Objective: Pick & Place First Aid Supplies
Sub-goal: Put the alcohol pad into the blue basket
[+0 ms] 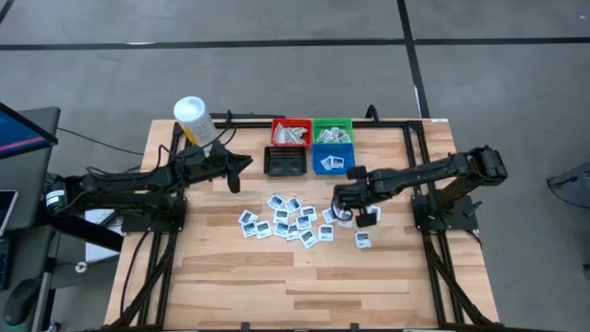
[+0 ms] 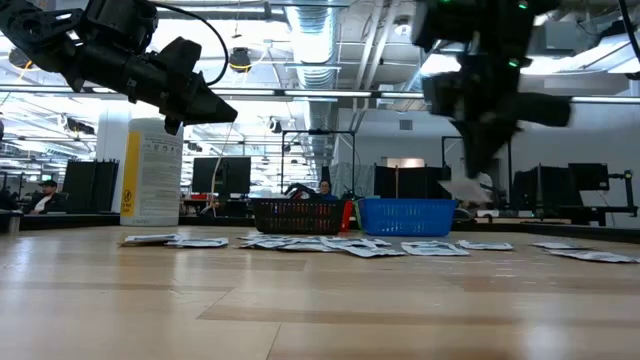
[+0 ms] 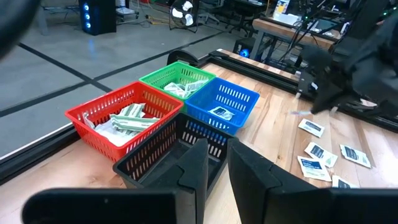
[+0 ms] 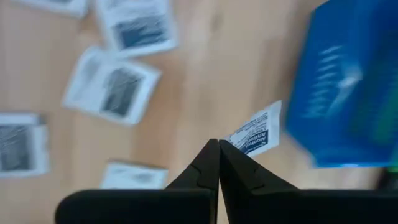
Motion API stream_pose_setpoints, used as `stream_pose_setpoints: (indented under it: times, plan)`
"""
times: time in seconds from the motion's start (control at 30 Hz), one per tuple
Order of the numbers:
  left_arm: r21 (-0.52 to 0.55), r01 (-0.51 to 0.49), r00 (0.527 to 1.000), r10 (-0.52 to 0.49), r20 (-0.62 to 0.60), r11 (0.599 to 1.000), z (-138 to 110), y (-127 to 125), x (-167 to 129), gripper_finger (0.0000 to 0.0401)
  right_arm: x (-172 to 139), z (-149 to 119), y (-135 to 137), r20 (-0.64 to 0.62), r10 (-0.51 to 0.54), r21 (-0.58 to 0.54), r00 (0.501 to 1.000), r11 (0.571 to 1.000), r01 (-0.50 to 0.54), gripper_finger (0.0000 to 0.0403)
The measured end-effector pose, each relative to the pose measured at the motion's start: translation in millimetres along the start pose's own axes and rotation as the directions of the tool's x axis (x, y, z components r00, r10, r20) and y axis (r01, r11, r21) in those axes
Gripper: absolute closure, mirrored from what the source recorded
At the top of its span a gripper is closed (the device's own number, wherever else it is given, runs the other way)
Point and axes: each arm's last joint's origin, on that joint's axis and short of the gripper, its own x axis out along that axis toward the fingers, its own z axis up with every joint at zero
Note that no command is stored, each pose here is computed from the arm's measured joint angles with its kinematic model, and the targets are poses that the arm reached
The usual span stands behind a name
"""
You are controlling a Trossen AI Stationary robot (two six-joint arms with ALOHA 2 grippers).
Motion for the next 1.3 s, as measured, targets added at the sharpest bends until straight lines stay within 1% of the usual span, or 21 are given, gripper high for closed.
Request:
stream_pose_setpoints:
  times: [0.17,0.33,0.43,0.57,0.67,0.77,0.83,1.0,1.13,1.2,1.23,1.3]
  plan:
    - [-0.003,0.0,1.0,0.0,0.0,1.0,0,0,0,0.0339,-14,12,-27,0.067,-0.085,-0.027,0.994,0.996,0.087,0.0402]
    - [-0.004,0.0,1.0,0.0,0.0,1.0,0,0,0,0.0339,-13,17,-59,0.132,-0.135,-0.038,0.982,0.989,0.141,0.0402]
    - [-0.017,0.0,1.0,0.0,0.0,1.0,0,0,0,0.0339,-4,16,-77,0.127,-0.156,-0.056,0.979,0.985,0.165,0.0403]
    - [-0.051,0.0,1.0,0.0,0.0,0.999,0,0,0,0.0339,18,16,-96,0.083,-0.162,-0.07,0.983,0.983,0.168,0.0402]
    - [-0.056,0.0,1.0,0.0,0.0,0.998,0,0,0,0.0339,33,16,-103,0.045,-0.16,-0.047,0.986,0.986,0.162,0.0397]
    - [-0.056,0.0,1.0,0.0,0.0,0.998,0,0,0,0.0339,37,16,-106,0.014,-0.193,-0.009,0.981,0.981,0.193,0.039]
    - [-0.056,0.0,1.0,0.0,0.0,0.998,0,0,0,0.0339,38,17,-106,0.015,-0.193,0.004,0.981,0.981,0.193,0.0382]
    - [-0.056,0.001,1.0,-0.001,0.0,0.998,0,0,0,0.0339,27,23,-105,0.081,-0.222,0.02,0.972,0.975,0.221,0.0353]
    - [-0.056,0.001,1.0,-0.001,0.0,0.998,0,0,0,0.0339,19,25,-99,0.111,-0.226,0.03,0.968,0.974,0.224,0.0332]
    - [-0.056,0.001,1.0,-0.001,0.0,0.998,0,0,0,0.0339,15,27,-93,0.134,-0.197,0.029,0.971,0.98,0.194,0.0325]
    - [-0.056,0.001,1.0,-0.001,0.0,0.998,0,0,0,0.0339,12,28,-88,0.158,-0.157,0.017,0.975,0.988,0.156,0.0323]
    - [-0.056,0.001,1.0,-0.001,0.0,0.998,0,0,0,0.0339,8,30,-77,0.211,-0.036,-0.034,0.977,0.998,0.045,0.0321]
